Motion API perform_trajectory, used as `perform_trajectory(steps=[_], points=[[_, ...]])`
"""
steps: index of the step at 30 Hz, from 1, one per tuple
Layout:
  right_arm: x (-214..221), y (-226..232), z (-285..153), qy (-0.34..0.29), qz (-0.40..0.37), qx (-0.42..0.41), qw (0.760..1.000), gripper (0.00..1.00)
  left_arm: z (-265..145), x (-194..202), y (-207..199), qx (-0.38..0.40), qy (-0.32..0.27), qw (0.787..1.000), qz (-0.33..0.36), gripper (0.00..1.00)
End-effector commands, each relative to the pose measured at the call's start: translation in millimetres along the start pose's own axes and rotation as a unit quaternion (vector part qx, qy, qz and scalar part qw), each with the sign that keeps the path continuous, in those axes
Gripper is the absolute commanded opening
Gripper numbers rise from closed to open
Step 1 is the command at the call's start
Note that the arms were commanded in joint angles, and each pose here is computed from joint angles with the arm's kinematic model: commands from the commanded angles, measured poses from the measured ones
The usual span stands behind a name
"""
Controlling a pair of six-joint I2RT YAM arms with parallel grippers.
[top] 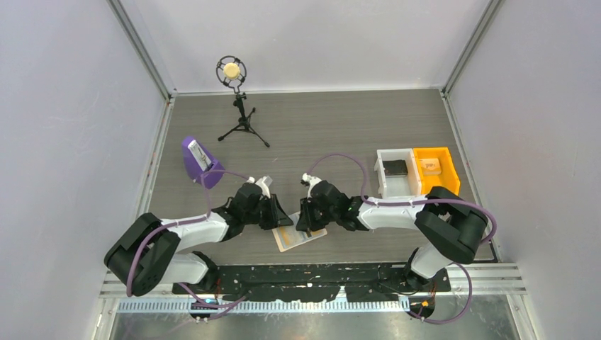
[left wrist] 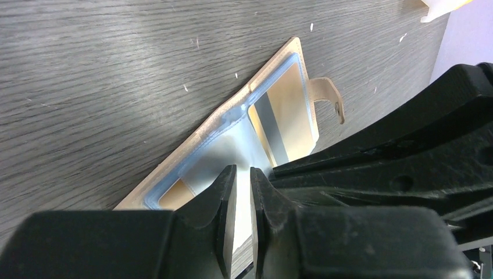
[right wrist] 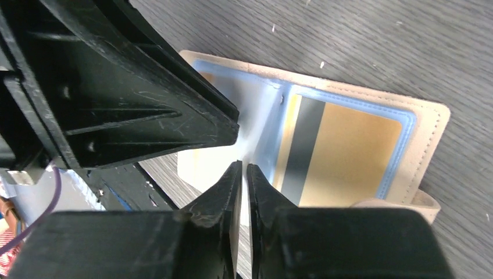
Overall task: Take the credit cards out of the card holder
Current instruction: Remove the credit card from the card holder.
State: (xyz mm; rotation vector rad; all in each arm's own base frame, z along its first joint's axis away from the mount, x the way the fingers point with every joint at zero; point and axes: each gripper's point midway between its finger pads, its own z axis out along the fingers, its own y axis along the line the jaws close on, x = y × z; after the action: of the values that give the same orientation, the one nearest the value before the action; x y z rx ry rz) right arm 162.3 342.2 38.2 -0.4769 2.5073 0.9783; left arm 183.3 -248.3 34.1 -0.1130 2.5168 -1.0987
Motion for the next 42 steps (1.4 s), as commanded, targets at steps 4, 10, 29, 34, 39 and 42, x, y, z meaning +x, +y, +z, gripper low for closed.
perform_trajectory(steps=[4, 10, 29, 34, 39, 42], points=[[-7.9, -6.9, 3.7, -0.017, -0.011, 0.024, 0.999, 0.05, -13.8, -20.0, -28.1, 0.022, -0.026, 0.999, 0.031, 0.2], [-6.6, -5.9, 4.6, -0.024, 0.014, -0.002, 1.0, 0.05, -33.8, -23.4, -10.2, -0.033, -0.054, 0.997, 0.045, 0.26], [-1.0, -16.9, 6.9, -0.03, 0.128, -0.095, 0.987, 0.05, -31.7, -7.5, 15.8, -0.059, -0.045, 0.997, 0.032, 0.21], [-4.3, -14.8, 4.4, -0.034, 0.133, -0.113, 0.984, 0.05, -30.8, -6.4, 19.8, -0.067, -0.042, 0.996, 0.032, 0.18], [-7.4, -6.8, 3.9, -0.037, 0.142, -0.142, 0.979, 0.05, -27.2, -6.2, 20.5, -0.07, -0.037, 0.996, 0.033, 0.17], [-8.7, -4.6, 3.7, -0.038, 0.146, -0.154, 0.976, 0.05, -24.8, -6.4, 22.2, -0.075, -0.032, 0.996, 0.033, 0.16]])
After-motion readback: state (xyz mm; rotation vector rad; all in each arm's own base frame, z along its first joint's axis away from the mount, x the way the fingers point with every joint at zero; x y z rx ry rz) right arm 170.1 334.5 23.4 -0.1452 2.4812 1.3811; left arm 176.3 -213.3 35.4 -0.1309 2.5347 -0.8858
